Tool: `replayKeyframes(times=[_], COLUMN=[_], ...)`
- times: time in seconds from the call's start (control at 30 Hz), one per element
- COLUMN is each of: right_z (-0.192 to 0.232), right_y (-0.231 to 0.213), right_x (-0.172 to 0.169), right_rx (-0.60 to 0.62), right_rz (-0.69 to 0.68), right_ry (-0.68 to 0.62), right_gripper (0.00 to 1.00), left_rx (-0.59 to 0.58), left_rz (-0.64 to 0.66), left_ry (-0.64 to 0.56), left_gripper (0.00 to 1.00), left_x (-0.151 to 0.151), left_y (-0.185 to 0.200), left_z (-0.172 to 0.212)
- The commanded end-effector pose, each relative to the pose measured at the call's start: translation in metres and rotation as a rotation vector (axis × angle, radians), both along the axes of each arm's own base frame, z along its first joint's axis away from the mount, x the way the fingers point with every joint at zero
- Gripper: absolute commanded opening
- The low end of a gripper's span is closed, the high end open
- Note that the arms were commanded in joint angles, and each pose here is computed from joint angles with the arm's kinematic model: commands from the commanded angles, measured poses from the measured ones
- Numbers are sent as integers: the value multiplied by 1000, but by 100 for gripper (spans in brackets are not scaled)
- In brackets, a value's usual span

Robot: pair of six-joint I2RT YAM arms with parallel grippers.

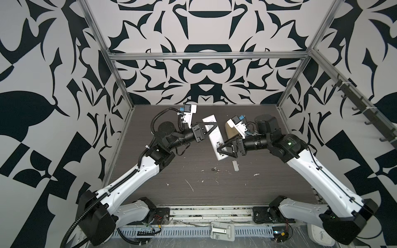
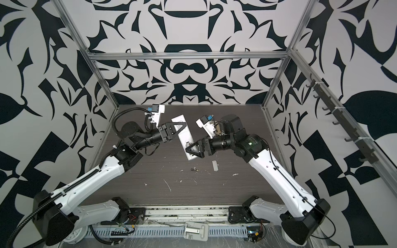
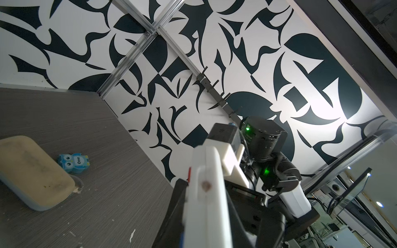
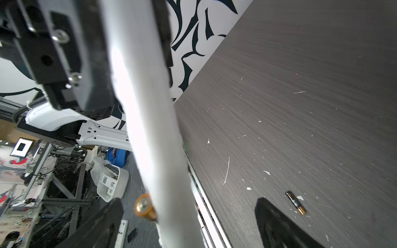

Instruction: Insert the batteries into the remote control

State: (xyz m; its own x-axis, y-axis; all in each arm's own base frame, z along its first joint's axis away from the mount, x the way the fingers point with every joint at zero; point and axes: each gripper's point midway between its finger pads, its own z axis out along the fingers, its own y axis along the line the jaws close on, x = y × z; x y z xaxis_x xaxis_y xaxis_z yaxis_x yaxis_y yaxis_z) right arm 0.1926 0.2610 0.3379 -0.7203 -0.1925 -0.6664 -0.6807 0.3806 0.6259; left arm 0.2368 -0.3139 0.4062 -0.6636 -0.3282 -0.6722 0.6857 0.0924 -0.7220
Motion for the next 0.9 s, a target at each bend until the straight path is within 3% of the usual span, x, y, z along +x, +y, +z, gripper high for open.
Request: replayKeyframes(times=[0.0,0.3,0.5,0.87], right_z=[14,8,18,23], right_y=[-15,-32,-27,-17], right_x=[-5,7,20,27], right_rx=[-39,-112,-93,-39], right_rz=[-29,-121,-143,-131], right_ry=[-105,-152,-171,-156], right_gripper=[98,83,76,71], left_rx=[-40,-42,-47,-50], left_rz=[20,15,20,20], left_ry=[-47,-37,-39,-34], left_gripper=[0,0,0,0], left_x=[-6,-4,-6,-6], left_y=[8,6,9,9], left_z=[24,23,23,23])
